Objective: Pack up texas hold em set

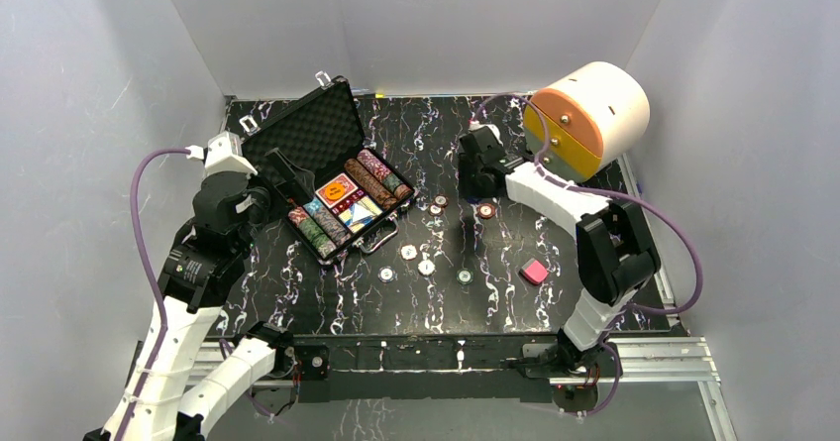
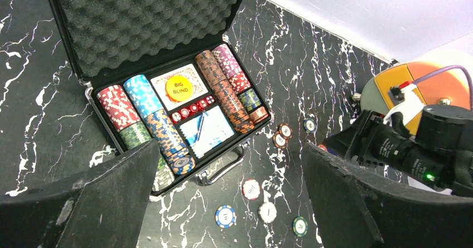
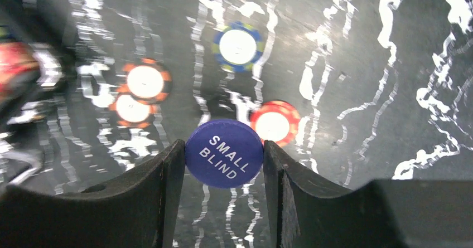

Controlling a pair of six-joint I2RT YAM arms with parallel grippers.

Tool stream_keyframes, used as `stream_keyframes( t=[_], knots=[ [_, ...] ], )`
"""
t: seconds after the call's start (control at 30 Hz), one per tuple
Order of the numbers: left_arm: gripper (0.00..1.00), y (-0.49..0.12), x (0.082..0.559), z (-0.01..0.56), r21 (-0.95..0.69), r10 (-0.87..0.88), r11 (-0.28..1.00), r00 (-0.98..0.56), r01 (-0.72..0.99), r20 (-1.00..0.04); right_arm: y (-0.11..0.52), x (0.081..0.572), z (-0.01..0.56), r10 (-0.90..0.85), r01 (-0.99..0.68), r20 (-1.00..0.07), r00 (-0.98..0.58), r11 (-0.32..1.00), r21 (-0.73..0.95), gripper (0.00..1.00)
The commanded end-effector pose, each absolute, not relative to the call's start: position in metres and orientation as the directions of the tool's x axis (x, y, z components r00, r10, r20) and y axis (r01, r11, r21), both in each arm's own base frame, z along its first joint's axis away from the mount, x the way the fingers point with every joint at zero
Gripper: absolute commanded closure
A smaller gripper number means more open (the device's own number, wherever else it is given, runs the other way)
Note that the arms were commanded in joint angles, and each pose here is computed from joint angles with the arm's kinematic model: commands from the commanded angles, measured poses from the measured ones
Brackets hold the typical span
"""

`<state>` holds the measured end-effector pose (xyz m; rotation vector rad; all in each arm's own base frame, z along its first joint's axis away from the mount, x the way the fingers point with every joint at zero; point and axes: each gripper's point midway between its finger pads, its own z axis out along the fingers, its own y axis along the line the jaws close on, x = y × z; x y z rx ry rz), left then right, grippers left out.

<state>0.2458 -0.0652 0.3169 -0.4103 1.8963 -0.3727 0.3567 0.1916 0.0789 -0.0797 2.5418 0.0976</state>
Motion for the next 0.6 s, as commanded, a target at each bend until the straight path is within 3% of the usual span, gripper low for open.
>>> stream_keyframes(
  t=[0.0, 0.33, 0.57],
  knots=[
    [0.02, -0.061, 0.245, 0.337, -0.446, -0.454, 0.890, -0.283, -0.094, -0.845, 0.252, 0.362, 0.136, -0.048, -0.199, -0.677, -0.735, 0.969, 0.147, 0.49],
    [0.02, -0.046, 0.238, 0.356, -0.428, -0.442, 0.897, -0.213, -0.108, -0.872, 0.399, 0.328, 0.151, -0.239, -0.514, -0.747, -0.620, 0.844, 0.156, 0.48],
    [0.02, -0.045, 0.237, 0.357, -0.444, -0.460, 0.888, -0.205, -0.123, -0.864, 0.459, 0.310, 0.127, -0.368, -0.639, -0.731, -0.575, 0.760, 0.119, 0.48]
  ],
)
